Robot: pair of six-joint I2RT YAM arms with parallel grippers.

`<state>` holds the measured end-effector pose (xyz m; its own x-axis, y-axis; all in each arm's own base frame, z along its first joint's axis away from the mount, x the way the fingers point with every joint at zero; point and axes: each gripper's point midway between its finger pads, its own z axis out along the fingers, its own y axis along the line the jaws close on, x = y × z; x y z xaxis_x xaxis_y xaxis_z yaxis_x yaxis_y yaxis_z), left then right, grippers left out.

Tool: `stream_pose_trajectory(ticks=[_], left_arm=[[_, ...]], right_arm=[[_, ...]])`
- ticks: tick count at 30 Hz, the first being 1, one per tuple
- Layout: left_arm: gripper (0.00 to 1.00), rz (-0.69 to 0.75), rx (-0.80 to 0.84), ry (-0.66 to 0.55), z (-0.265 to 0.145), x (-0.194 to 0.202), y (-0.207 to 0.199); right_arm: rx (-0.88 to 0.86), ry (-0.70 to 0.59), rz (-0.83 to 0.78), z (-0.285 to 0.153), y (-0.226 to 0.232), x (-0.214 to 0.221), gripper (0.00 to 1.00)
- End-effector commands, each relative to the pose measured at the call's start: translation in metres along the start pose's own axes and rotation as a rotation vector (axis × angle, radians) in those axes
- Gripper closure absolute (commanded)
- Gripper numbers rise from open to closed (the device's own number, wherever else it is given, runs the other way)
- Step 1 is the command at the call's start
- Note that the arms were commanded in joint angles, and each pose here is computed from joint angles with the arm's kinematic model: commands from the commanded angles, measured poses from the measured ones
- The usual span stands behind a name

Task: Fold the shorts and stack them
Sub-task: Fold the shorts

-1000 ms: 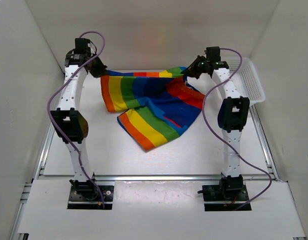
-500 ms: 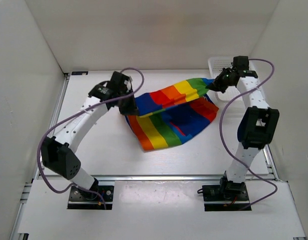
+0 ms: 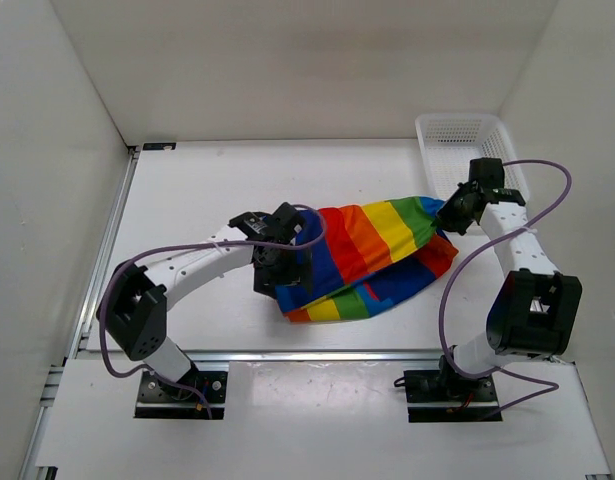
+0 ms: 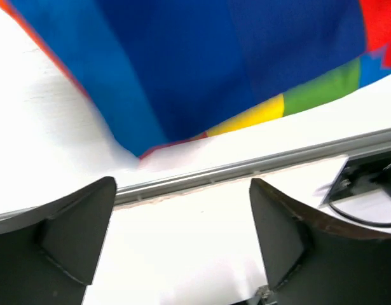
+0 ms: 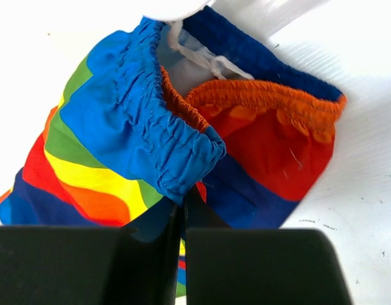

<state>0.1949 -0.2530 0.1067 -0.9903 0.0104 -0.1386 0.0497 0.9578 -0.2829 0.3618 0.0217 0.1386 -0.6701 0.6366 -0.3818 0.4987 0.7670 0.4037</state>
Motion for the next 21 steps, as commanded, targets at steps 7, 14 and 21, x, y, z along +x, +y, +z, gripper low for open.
stream_pose_trajectory(ticks=[7, 14, 21], left_arm=[[0.0, -0.221, -0.078, -0.013, 0.021, 0.006, 0.037], [0.0, -0.238, -0.022, 0.052, 0.063, 0.0, 0.015], [0.58, -0.257, -0.015, 0.07, 0.072, -0.002, 0.002]], right_arm=[[-0.009, -0.028, -0.016, 0.003, 0.002, -0.009, 0.96], [-0.036, -0.031, -0.019, -0.003, 0.007, -0.009, 0.94], [-0.064, -0.021, -0.021, -0.005, 0.012, -0.006, 0.93]])
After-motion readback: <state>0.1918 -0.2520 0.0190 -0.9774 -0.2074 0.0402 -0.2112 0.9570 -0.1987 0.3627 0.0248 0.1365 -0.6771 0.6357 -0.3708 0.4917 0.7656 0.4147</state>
